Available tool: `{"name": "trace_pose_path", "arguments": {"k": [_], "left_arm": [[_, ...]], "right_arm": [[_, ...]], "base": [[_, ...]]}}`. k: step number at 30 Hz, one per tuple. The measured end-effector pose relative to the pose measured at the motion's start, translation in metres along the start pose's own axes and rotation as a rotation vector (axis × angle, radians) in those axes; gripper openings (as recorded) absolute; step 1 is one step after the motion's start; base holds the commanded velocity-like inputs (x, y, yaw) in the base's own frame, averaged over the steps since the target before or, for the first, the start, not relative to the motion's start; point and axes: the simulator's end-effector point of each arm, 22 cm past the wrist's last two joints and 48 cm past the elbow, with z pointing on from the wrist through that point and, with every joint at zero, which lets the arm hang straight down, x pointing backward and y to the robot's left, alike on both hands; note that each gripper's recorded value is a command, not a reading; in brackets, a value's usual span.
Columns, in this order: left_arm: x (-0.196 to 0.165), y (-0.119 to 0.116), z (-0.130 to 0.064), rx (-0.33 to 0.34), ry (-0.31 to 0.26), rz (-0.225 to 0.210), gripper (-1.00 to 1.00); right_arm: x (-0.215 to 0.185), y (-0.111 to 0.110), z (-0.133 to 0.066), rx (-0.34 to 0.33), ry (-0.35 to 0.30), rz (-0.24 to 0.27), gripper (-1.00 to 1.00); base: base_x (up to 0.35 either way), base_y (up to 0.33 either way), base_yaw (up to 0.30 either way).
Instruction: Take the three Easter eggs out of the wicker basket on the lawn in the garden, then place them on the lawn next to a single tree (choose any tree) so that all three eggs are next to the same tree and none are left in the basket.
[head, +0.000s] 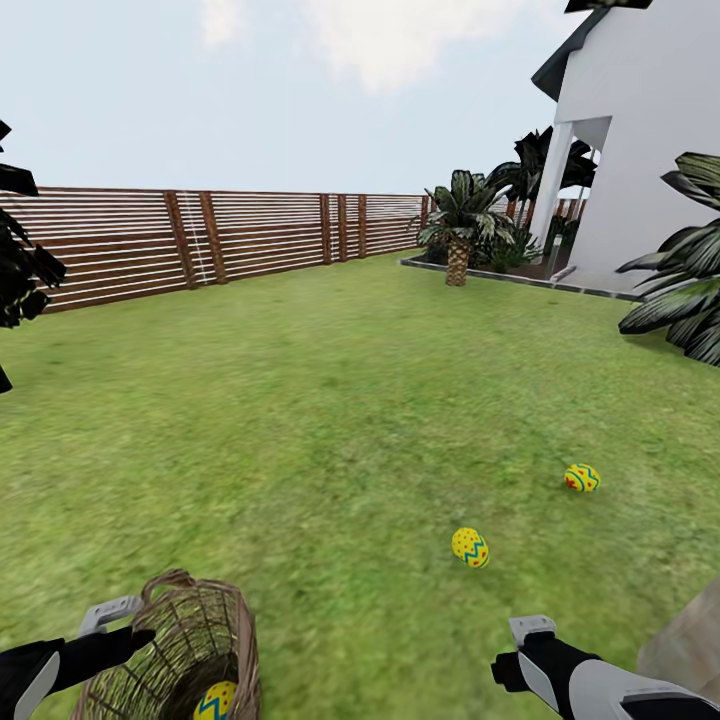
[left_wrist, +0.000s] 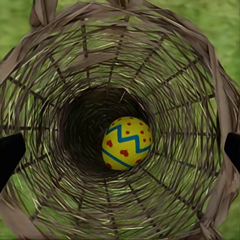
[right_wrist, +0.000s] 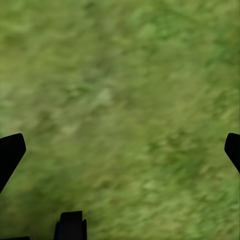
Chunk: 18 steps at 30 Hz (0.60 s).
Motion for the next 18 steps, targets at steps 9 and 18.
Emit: {"name": "trace_pose_path", "arguments": {"k": [9,18], "left_arm": [[0.01,0.002,0.014,0.001,0.0,0.0,1.0],[0.021,0.003,0.029,0.005,0.003,0.0,1.0]], "right_arm": [[0.006,0.003,0.016,0.0,0.0,0.001,1.0],[0.013,0.006,0.031,0.0,0.0,0.001,1.0]], "base": [[0.0,0.0,0.0],[0.0,0.0,0.0]]}}
